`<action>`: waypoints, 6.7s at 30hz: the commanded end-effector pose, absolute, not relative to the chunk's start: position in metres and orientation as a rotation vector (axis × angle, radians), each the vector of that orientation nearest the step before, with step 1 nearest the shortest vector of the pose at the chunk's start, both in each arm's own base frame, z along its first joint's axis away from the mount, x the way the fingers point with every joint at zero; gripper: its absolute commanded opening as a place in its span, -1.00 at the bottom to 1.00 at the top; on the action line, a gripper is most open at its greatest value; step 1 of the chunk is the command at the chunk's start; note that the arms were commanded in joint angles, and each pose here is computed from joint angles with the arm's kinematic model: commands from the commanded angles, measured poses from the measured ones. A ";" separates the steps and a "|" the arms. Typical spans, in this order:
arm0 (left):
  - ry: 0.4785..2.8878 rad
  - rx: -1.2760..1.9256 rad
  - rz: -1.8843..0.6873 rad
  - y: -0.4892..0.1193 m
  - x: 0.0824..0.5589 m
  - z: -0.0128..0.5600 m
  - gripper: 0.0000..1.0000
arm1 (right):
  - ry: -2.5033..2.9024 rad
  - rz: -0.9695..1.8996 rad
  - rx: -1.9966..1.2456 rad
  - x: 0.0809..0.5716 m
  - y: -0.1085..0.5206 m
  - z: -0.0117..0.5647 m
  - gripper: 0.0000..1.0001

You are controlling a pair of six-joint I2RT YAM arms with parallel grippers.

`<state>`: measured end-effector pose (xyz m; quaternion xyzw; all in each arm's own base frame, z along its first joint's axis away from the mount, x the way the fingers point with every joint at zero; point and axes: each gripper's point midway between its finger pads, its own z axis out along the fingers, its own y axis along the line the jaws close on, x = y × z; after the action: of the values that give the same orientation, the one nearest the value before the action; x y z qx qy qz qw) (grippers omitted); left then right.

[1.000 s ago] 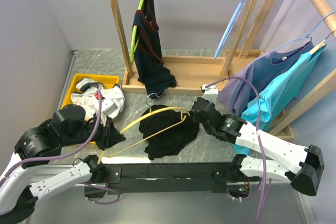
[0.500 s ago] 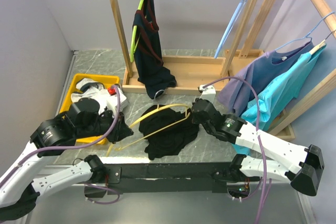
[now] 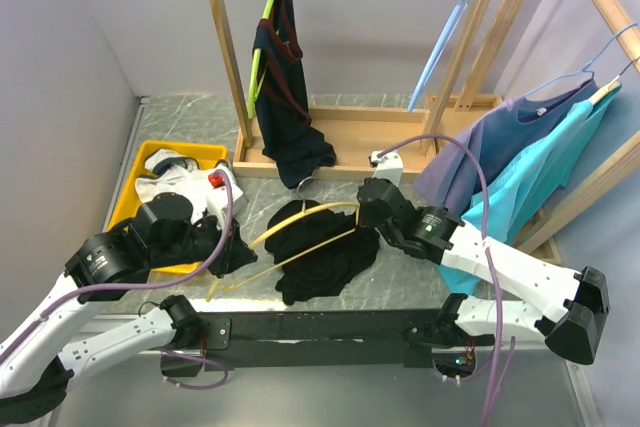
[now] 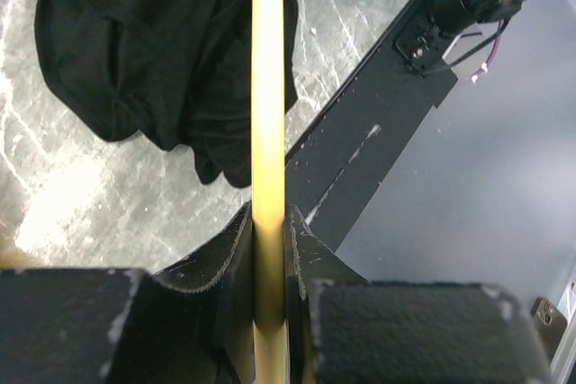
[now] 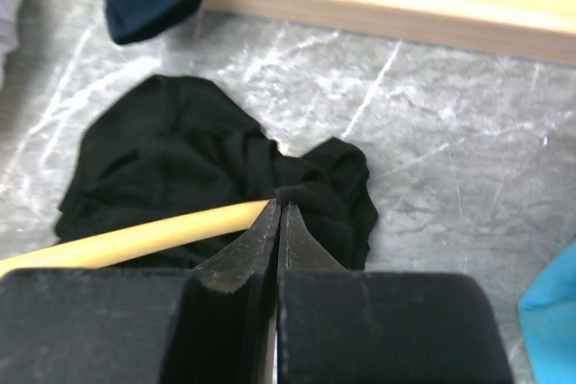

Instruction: Place the tank top on the hanger

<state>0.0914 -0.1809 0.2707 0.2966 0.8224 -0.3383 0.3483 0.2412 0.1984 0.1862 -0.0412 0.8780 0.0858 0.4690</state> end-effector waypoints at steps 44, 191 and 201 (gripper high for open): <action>1.807 0.733 -1.039 -0.260 0.134 0.277 -0.98 | 2.069 0.308 -0.135 0.242 0.222 0.252 -1.00; 2.329 0.054 -0.804 -0.226 0.176 0.124 -0.98 | 1.807 -0.430 0.226 0.281 0.157 0.216 -1.00; 2.293 0.066 -0.922 -0.227 0.161 0.148 -0.98 | 1.776 -0.459 0.286 0.288 0.141 0.224 -1.00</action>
<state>0.1673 -0.2220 0.1340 0.0225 0.8841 -0.3245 0.3355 0.2795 0.1487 0.1920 0.0759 0.7986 -0.2020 0.5618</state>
